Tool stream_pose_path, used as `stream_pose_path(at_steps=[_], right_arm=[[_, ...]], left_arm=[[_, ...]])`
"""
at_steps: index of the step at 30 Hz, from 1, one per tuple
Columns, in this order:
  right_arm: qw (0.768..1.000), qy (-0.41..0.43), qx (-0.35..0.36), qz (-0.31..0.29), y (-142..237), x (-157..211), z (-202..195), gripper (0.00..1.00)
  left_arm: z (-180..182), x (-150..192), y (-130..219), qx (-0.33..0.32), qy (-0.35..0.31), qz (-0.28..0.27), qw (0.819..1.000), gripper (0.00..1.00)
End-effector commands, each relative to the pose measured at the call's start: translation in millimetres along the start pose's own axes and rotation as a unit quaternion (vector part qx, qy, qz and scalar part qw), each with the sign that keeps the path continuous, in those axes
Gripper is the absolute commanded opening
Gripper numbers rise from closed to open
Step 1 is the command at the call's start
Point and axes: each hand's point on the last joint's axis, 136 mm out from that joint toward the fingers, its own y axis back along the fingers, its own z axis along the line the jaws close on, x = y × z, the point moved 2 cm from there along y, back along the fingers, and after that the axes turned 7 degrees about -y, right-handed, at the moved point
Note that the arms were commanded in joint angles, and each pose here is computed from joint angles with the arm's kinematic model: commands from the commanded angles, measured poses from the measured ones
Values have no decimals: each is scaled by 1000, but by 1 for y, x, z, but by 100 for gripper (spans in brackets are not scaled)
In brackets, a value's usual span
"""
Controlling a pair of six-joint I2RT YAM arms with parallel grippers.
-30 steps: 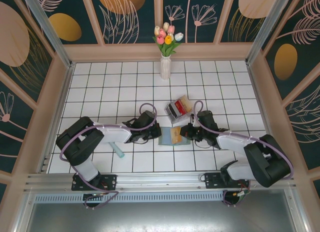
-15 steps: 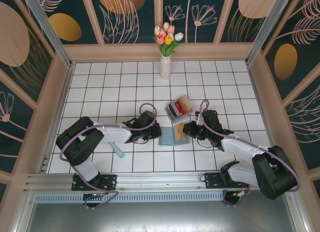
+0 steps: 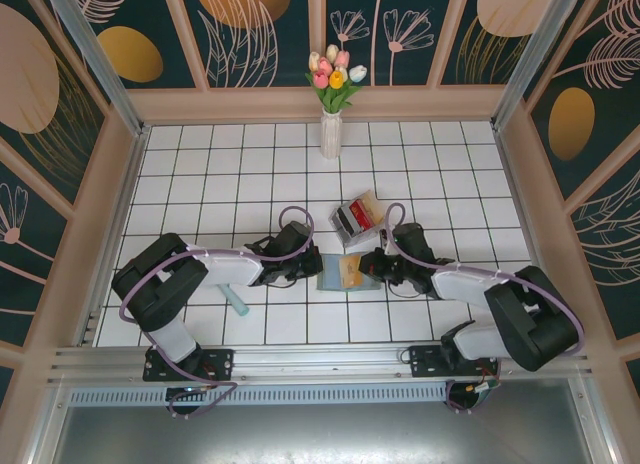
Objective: Put the credit cards into the card holder
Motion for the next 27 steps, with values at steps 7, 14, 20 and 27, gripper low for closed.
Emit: stream_pose_path(at_steps=[7,14,20,27], right_arm=[[999,8,14,-31,8,-7,6,0],[996,16,52,-65,25,-15,-3,0],[999,13,2,-47,20,-9,9,0],[999,12,2,-31,-1,1,12,0]], left_arm=[[20,17,-4,-38,2,28,999,0],[21,18,-4,-40,3,29,999,0],[20,18,-4,-37,2,29,999,0],[19,19,-5,-34,6,29,999,0]])
